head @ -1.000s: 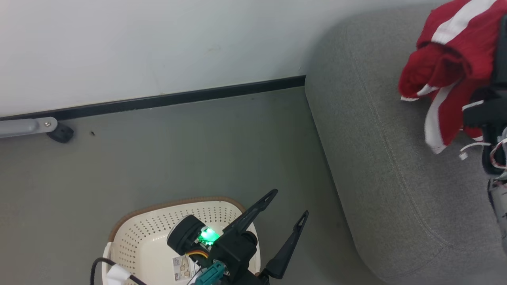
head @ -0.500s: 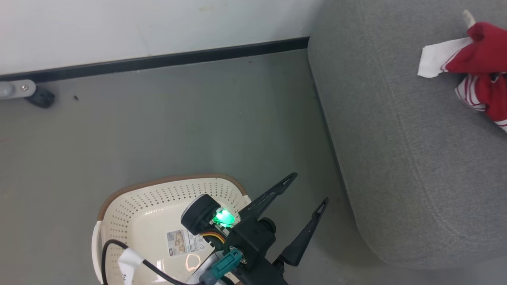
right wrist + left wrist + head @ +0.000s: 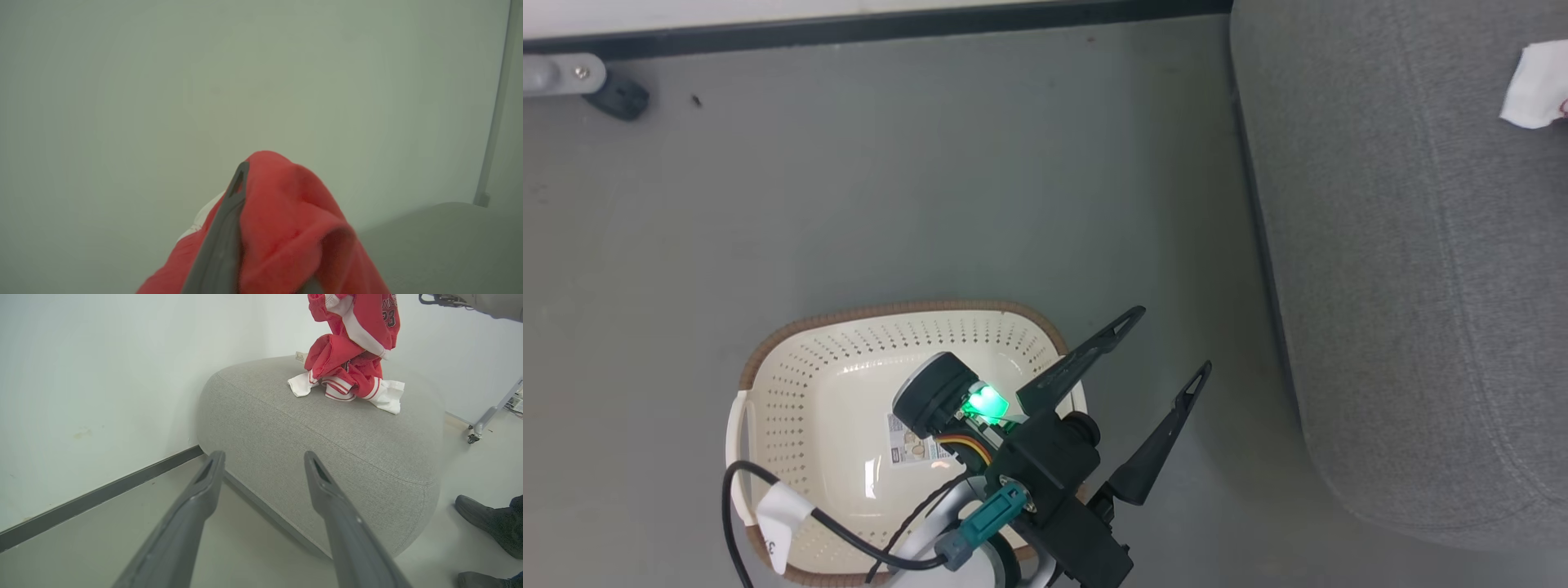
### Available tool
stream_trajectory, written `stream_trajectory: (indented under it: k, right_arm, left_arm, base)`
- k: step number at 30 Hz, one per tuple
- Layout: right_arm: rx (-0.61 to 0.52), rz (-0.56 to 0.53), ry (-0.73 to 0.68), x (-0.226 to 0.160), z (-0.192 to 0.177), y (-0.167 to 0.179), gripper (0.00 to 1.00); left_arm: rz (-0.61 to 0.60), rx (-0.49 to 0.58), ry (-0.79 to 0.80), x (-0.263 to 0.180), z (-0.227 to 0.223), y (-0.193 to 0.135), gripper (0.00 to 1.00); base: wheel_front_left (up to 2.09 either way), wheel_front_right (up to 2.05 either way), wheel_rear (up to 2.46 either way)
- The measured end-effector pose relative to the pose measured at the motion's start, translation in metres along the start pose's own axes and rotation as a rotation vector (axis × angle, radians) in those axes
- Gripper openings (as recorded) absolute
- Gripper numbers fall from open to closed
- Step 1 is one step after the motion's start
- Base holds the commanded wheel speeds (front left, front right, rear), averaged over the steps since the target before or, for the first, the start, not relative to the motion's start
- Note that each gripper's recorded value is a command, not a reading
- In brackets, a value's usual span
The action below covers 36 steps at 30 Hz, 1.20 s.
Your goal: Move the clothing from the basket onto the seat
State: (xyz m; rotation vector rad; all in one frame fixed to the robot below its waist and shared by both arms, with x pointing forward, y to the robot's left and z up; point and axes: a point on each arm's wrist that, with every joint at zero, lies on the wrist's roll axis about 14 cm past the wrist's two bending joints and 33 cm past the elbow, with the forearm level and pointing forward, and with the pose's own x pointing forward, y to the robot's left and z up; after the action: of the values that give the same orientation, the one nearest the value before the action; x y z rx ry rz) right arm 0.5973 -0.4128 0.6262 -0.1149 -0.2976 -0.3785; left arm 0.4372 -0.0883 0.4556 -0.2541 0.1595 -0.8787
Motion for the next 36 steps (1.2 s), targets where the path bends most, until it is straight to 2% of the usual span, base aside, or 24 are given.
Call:
stream_trajectory:
  k: [4, 10, 13, 17, 18, 19, 20, 29, 36]
  right_arm:
    - [0.039, -0.003, 0.117, -0.013, -0.053, 0.014, 0.00]
    - [0.058, -0.058, 0.315, -0.060, -0.124, 0.002, 0.00]
    - [0.075, -0.084, 0.369, -0.076, -0.141, -0.002, 0.00]
    - [0.085, -0.094, 0.375, -0.078, -0.140, -0.003, 0.00]
    - [0.086, -0.097, 0.374, -0.079, -0.138, -0.004, 0.21]
    - [0.087, -0.099, 0.373, -0.079, -0.137, -0.005, 0.88]
    - [0.088, -0.100, 0.373, -0.079, -0.136, -0.005, 1.00]
    - [0.098, -0.057, 0.338, -0.079, -0.110, 0.006, 1.00]
    - [0.105, 0.014, 0.395, -0.117, -0.115, 0.028, 1.00]
  left_arm:
    - [0.010, -0.007, 0.019, 0.001, -0.010, 0.009, 1.00]
    - [0.015, -0.014, 0.021, 0.001, -0.014, 0.011, 1.00]
    - [0.016, -0.013, 0.021, 0.001, -0.015, 0.011, 1.00]
    - [0.020, -0.006, 0.023, 0.001, -0.016, 0.012, 1.00]
    - [0.019, -0.003, 0.024, 0.001, -0.016, 0.011, 1.00]
    - [0.019, 0.000, 0.025, 0.000, -0.016, 0.011, 1.00]
    - [0.020, 0.002, 0.022, 0.000, -0.015, 0.010, 1.00]
    - [0.019, 0.036, -0.023, -0.004, 0.002, 0.003, 1.00]
    - [0.084, 0.041, -0.068, -0.016, 0.020, 0.007, 1.00]
  base:
    - [0.00, 0.00, 0.00]
    - [0.00, 0.00, 0.00]
    - [0.00, 0.00, 0.00]
    - [0.00, 0.00, 0.00]
    - [0.00, 0.00, 0.00]
    - [0.00, 0.00, 0.00]
    - [0.00, 0.00, 0.00]
    - [0.00, 0.00, 0.00]
    - [0.00, 0.00, 0.00]
